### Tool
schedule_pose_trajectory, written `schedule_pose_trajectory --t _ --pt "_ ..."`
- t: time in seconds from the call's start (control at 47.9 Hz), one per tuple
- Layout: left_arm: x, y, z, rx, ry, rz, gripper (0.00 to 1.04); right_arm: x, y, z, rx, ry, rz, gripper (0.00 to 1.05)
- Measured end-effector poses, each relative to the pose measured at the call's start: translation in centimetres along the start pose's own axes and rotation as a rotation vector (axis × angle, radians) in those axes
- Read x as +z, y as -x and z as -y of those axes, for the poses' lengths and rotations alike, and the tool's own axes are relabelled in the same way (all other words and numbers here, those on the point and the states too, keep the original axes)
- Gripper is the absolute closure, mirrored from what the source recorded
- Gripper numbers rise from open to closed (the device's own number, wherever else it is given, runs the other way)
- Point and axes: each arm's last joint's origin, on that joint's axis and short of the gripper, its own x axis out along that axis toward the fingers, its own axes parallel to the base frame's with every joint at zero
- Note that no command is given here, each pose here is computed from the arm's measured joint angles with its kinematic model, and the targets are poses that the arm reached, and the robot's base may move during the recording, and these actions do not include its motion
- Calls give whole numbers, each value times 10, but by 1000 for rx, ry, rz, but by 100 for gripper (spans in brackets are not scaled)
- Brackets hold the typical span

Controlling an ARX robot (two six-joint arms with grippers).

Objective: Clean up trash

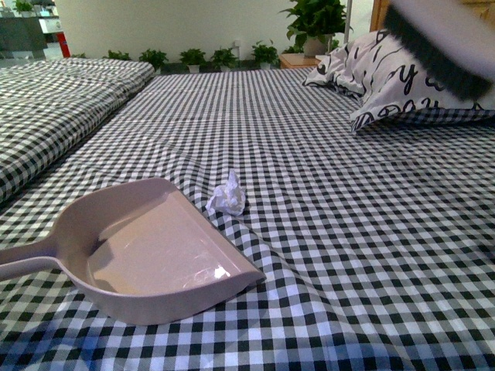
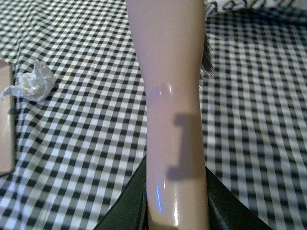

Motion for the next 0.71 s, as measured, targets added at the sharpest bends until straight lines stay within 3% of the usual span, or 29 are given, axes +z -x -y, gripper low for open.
schedule_pose_trajectory --t 0.146,0.271,0.71 --pt "0 0 0 0 -1 0 78 12 -77 -21 18 122 -22 85" --pt "0 0 0 0 -1 0 78 9 -113 -36 19 186 -32 85" --pt "0 0 0 0 -3 0 78 -37 -169 -74 44 293 -100 85"
